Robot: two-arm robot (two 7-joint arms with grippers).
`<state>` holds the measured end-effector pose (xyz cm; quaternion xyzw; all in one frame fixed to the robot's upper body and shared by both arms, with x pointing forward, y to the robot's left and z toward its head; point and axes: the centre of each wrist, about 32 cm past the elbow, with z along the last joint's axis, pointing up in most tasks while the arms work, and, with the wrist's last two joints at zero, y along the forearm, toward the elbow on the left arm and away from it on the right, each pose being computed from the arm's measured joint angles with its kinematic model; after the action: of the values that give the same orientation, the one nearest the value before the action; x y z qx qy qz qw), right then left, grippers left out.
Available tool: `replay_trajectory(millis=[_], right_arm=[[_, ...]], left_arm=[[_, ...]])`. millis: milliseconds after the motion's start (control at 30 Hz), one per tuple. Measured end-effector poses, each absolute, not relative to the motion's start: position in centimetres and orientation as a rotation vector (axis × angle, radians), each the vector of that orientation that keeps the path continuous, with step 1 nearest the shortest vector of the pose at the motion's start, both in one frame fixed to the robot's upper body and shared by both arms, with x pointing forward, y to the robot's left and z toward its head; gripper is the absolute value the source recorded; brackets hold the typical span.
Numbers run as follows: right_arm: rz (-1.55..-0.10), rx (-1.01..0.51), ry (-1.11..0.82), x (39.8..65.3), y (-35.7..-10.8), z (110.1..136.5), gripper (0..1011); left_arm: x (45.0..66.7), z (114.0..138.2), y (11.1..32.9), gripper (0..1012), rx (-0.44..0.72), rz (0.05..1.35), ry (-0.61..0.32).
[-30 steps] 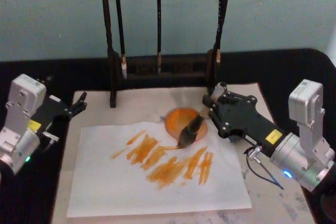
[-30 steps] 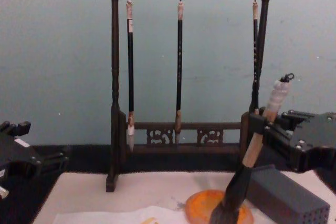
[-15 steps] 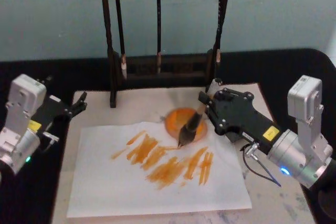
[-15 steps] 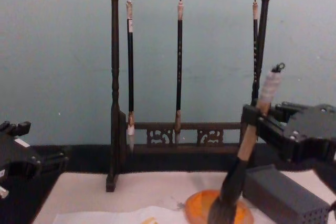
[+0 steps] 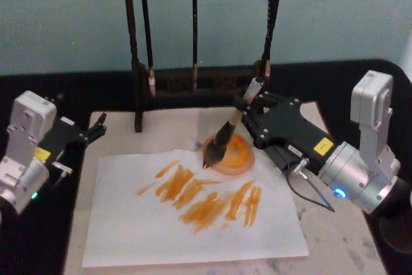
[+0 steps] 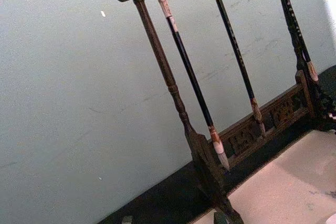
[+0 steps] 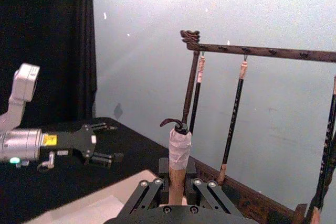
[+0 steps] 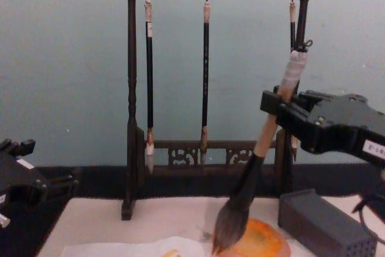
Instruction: Pick up the brush from the inkstone, write on the paper, then place the brush back to its original position.
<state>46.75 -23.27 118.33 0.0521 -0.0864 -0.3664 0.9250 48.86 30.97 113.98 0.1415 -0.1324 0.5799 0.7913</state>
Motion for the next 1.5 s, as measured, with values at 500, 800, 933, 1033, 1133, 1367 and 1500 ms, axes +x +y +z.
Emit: replay_trajectory(millis=[500,800,933,1033,1133,1367,1500], right_arm=[[-0.786,0.205,0.155,51.3,-24.5,118.6,173],[-0.843,0.245,0.305,52.7,-25.9,118.1,173],[-0.865,0.256,0.359,53.2,-26.4,117.7,173],[-0.877,0.263,0.397,53.5,-26.7,117.3,173],[-0.887,0.271,0.432,53.8,-27.0,117.0,173],[-0.914,0.297,0.516,54.5,-27.4,116.4,173],[-0.930,0.310,0.556,54.9,-27.7,116.1,173]], left_arm=[[48.9,114.0,31.0,1001,0.305,1.248,-0.285],[48.9,114.0,31.0,1001,0.305,1.248,-0.285],[48.9,114.0,31.0,1001,0.305,1.248,-0.285],[48.9,114.0,31.0,1001,0.305,1.248,-0.285],[48.9,114.0,31.0,1001,0.304,1.248,-0.285],[48.9,114.0,31.0,1001,0.305,1.248,-0.285],[48.9,114.0,31.0,1001,0.305,1.248,-0.285]])
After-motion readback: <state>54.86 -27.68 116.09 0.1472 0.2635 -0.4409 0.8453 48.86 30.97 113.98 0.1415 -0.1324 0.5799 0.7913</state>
